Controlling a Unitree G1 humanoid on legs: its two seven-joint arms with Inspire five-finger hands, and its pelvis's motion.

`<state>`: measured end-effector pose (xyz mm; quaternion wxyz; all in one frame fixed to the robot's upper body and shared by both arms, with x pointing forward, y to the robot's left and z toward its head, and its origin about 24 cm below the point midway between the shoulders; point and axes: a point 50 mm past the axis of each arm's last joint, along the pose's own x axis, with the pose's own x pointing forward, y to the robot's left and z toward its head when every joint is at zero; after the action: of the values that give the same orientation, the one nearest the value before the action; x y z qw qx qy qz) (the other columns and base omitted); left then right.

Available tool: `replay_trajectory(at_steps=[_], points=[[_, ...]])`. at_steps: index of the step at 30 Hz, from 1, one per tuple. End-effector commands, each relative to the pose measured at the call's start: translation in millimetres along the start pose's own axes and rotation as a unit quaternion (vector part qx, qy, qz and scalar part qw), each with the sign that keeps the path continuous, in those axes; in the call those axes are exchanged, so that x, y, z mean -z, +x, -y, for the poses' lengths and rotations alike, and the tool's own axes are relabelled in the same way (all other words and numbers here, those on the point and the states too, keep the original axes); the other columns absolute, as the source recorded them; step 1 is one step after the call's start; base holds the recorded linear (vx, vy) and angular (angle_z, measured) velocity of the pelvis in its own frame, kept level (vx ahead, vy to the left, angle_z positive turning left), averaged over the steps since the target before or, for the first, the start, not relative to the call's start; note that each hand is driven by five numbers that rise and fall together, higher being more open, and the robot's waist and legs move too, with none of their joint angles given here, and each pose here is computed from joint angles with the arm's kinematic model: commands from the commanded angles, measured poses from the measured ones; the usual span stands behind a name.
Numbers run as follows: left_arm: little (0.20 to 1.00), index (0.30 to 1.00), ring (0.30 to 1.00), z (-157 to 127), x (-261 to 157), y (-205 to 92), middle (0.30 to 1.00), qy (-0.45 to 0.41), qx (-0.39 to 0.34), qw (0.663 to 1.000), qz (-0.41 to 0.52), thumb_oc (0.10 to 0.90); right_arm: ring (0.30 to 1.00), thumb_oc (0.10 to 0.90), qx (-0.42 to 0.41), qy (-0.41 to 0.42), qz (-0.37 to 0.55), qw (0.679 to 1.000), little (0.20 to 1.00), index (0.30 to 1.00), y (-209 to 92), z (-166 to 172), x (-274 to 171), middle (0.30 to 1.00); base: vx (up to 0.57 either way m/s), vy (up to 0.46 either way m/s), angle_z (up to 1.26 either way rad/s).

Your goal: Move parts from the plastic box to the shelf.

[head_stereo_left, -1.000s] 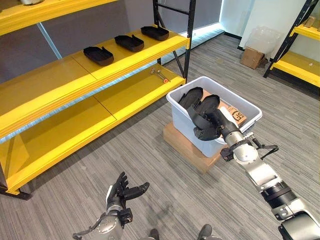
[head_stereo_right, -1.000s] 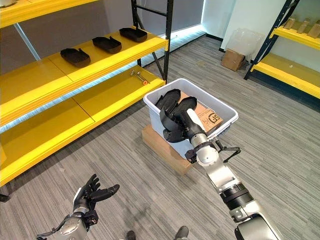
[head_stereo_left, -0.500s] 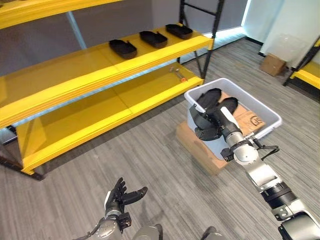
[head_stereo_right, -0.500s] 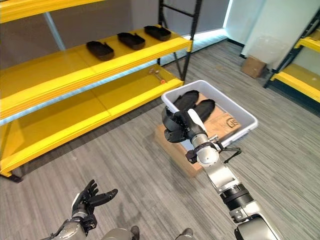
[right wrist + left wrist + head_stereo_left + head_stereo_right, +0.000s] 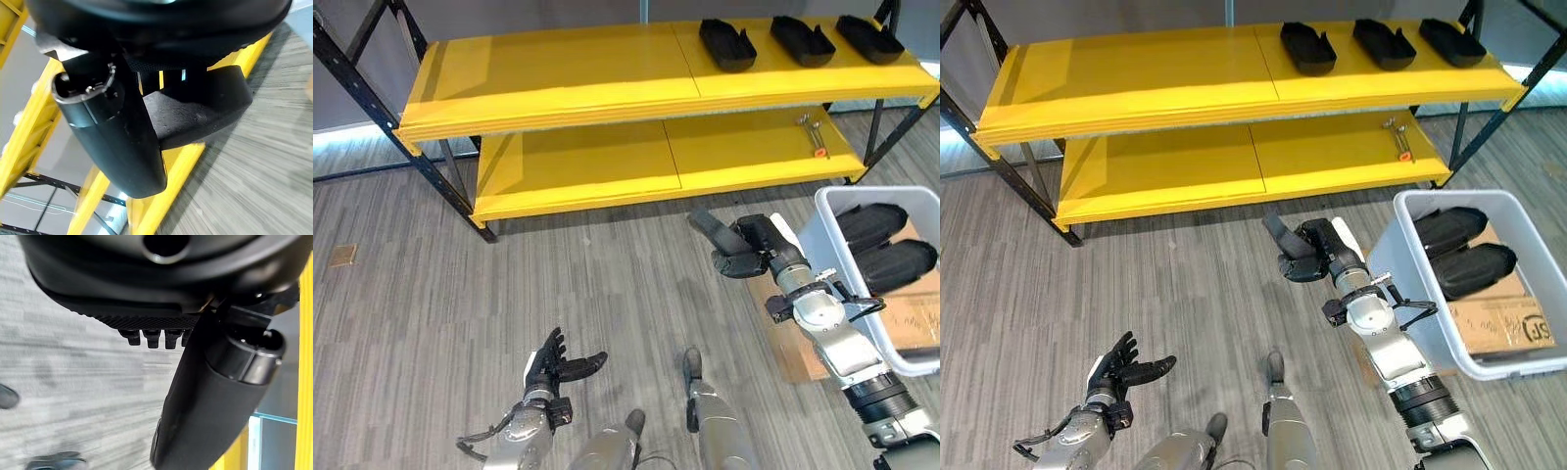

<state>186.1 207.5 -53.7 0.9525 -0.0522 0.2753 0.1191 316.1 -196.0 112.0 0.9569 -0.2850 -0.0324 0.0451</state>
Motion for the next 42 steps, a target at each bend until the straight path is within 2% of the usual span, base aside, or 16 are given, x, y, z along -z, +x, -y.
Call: replay_trajectory(at_steps=[1,9,18,24,29,42], points=[[1.0,1.0,1.0,3,-36,-8,1.0,0.0,0.022,0.995,0.1,0.9,0.3,0.4,0.078,-0.01,0.159,0.984,0.3,0.3,21,45,-76,0.3,0.24,-0.158,0.5],[1.0,1.0,1.0,-9,-30,-12,1.0,0.007,0.005,0.996,0.084,0.9,0.3,0.4,0.082,0.004,0.151,0.985,0.3,0.3,15,47,-68,0.3,0.2,-0.168,0.17],[1.0,1.0,1.0,-8,-35,-11,1.0,0.02,0.01,0.995,0.093,0.9,0.3,0.4,0.087,0.01,0.147,0.985,0.3,0.3,12,48,-64,0.3,0.13,-0.149,0.38],[1.0,1.0,1.0,-12,-48,-12,1.0,-0.011,-0.013,0.992,0.127,0.9,0.3,0.4,0.063,0.007,0.155,0.986,0.3,0.3,11,35,-66,0.3,0.13,-0.184,0.03],[1.0,1.0,1.0,-13,-44,-17,1.0,-0.013,0.003,0.993,0.119,0.9,0.3,0.4,0.077,0.02,0.146,0.986,0.3,0.3,5,38,-57,0.3,0.14,-0.283,-0.16],[1.0,1.0,1.0,-22,-44,-19,1.0,0.006,-0.02,0.992,0.125,0.9,0.3,0.4,0.085,0.042,0.111,0.989,0.3,0.3,-8,23,-33,0.3,0.34,0.105,-0.39]])
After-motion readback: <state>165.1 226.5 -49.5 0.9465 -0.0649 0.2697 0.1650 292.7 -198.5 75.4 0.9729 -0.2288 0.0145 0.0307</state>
